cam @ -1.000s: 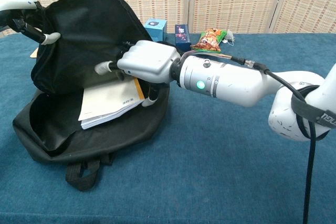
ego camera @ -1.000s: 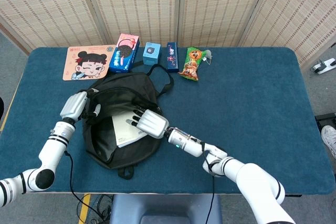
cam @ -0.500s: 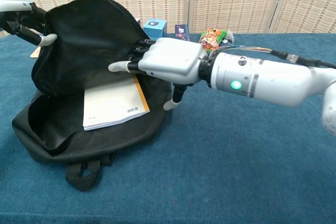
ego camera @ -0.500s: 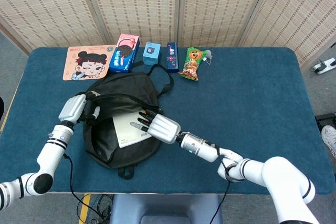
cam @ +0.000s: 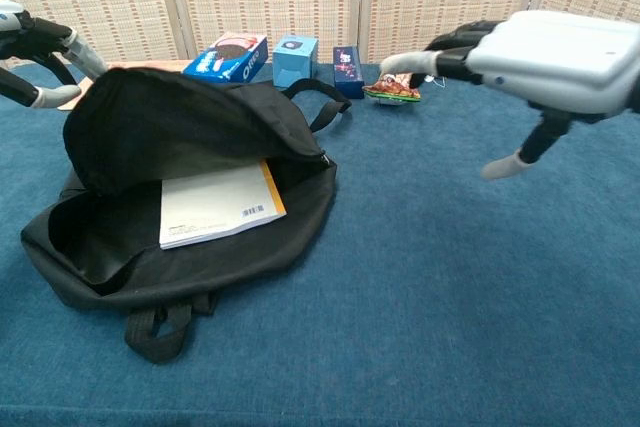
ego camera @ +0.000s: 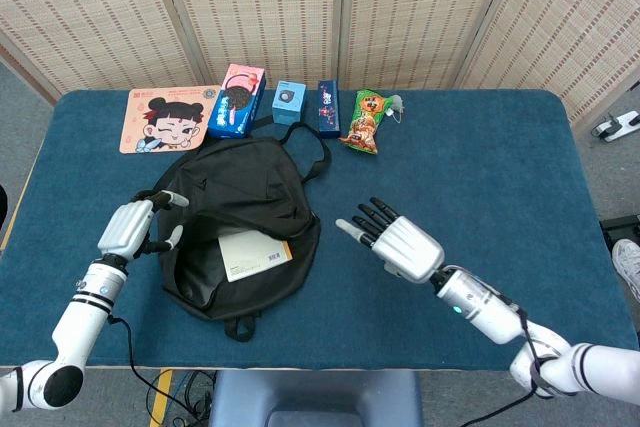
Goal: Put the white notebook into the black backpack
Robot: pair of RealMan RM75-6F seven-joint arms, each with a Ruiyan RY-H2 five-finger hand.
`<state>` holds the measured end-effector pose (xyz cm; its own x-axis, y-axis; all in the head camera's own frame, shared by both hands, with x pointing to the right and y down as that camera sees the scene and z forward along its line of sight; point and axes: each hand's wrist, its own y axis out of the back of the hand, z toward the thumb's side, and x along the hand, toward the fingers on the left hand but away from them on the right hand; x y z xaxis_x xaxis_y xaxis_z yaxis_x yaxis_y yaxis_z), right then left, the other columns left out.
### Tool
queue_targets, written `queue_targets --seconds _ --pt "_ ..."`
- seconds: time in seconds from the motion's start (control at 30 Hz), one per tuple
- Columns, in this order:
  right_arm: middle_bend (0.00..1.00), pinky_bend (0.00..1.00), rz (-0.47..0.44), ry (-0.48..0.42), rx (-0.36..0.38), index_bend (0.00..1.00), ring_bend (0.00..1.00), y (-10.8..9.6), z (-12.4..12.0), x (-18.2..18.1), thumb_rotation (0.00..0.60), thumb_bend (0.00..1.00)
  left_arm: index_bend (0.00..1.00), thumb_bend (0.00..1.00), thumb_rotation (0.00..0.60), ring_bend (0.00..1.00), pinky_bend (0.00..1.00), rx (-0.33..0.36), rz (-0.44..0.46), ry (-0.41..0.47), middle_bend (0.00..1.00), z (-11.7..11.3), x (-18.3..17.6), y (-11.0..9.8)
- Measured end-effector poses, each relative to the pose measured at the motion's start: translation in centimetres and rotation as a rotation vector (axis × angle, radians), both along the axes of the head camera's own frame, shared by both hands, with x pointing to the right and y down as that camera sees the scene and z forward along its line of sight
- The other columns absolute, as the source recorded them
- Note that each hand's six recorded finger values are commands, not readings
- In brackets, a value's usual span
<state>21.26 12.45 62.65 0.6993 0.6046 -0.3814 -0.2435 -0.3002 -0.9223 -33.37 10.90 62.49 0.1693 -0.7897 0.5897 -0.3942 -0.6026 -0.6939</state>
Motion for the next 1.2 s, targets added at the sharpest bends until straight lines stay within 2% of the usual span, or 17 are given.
queue_targets --seconds 0.23,0.4,0.57,0.77,0.97,1.07,1.2 --pt "0.26 0.24 0.181 0.042 0.019 0.06 0.18 0.0 -2.4 6.8 0.6 0.21 0.38 0.44 0.6 0.32 0.11 0.059 0.009 -0.012 0.28 -1.8 -1.3 1.5" --pt "0.32 0.27 0.313 0.063 0.023 0.14 0.21 0.5 -4.2 11.3 0.6 0.26 0.38 0.44 0.6 0.32 0.11 0.124 -0.012 -0.068 0.28 -2.9 -3.4 2.0" --pt "0.35 0.31 0.443 0.082 0.027 0.2 0.24 1.7 -5.2 15.2 0.6 0.29 0.35 0.44 0.6 0.32 0.11 0.175 -0.057 -0.14 0.28 -3.8 -6.5 3.1" --pt "0.37 0.34 0.576 0.103 0.05 0.24 0.26 3.9 -7.0 19.4 0.6 0.3 0.3 0.43 0.6 0.23 0.11 0.216 -0.084 -0.225 0.22 -5.1 -9.4 5.1" --pt "0.37 0.34 0.652 0.11 0.055 0.25 0.27 5.7 -8.4 21.8 0.6 0.3 0.26 0.4 0.6 0.18 0.07 0.248 -0.09 -0.318 0.19 -6.6 -11.5 7.7" --pt "0.37 0.34 0.663 0.104 0.049 0.25 0.27 6.3 -8.6 22.1 0.6 0.3 0.26 0.39 0.6 0.17 0.07 0.229 -0.089 -0.355 0.18 -7.1 -12.2 9.4" --pt "0.37 0.34 0.667 0.109 0.048 0.25 0.27 6.8 -8.6 22.4 0.6 0.3 0.26 0.39 0.6 0.17 0.07 0.249 -0.098 -0.378 0.18 -8.1 -12.6 10.6"
